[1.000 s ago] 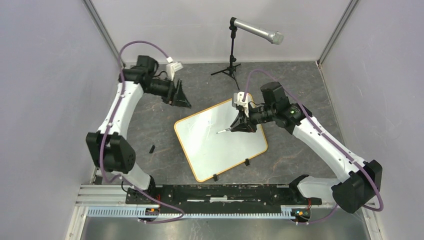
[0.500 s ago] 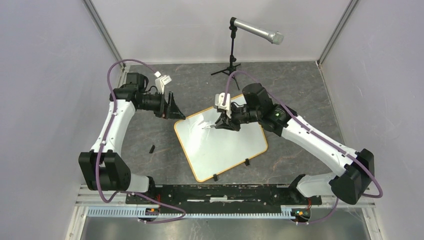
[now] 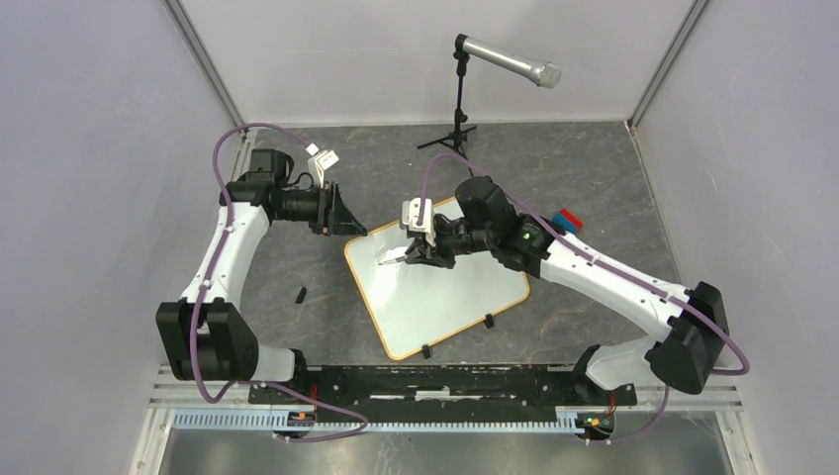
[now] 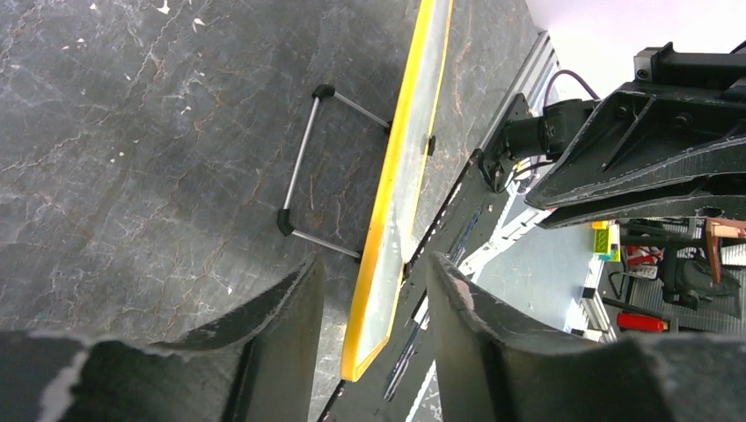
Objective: Write a sentence on the whiteboard
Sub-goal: Hold the whiteboard on the whiteboard stand.
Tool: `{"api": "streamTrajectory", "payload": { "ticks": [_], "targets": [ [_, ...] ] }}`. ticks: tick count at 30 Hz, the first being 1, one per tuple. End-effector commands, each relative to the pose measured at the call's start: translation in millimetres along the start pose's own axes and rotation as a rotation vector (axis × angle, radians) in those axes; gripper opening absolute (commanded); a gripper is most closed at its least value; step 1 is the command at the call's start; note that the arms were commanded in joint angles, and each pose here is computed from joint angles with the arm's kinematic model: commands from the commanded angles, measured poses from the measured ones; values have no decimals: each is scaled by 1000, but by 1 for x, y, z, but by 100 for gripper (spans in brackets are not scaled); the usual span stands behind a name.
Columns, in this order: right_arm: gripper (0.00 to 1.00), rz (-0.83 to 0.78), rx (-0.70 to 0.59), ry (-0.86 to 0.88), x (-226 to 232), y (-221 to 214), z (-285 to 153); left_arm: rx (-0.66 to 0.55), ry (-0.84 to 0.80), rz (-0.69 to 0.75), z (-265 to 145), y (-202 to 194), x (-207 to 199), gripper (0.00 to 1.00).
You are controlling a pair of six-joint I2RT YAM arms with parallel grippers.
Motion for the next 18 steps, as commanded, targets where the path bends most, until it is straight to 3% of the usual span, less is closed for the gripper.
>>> {"api": "streamTrajectory", "payload": {
  "ticks": [1, 18],
  "targets": [
    [0, -45, -80, -10, -1, 21, -1, -16, -51, 16, -3, 2, -10, 48],
    [0, -31, -73, 57, 18, 9, -7, 55, -38, 45, 5, 12, 4, 3]
  ]
}}
Point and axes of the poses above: each gripper's point midway between its finger pads, its own z axis out along the fingers, its own x axis along the line the jaws close on, y = z × x, the point moved 5 cm from there along -z, back along the fingers, and after that the axes turned 2 degrees about -z, right-handed, at the moved point
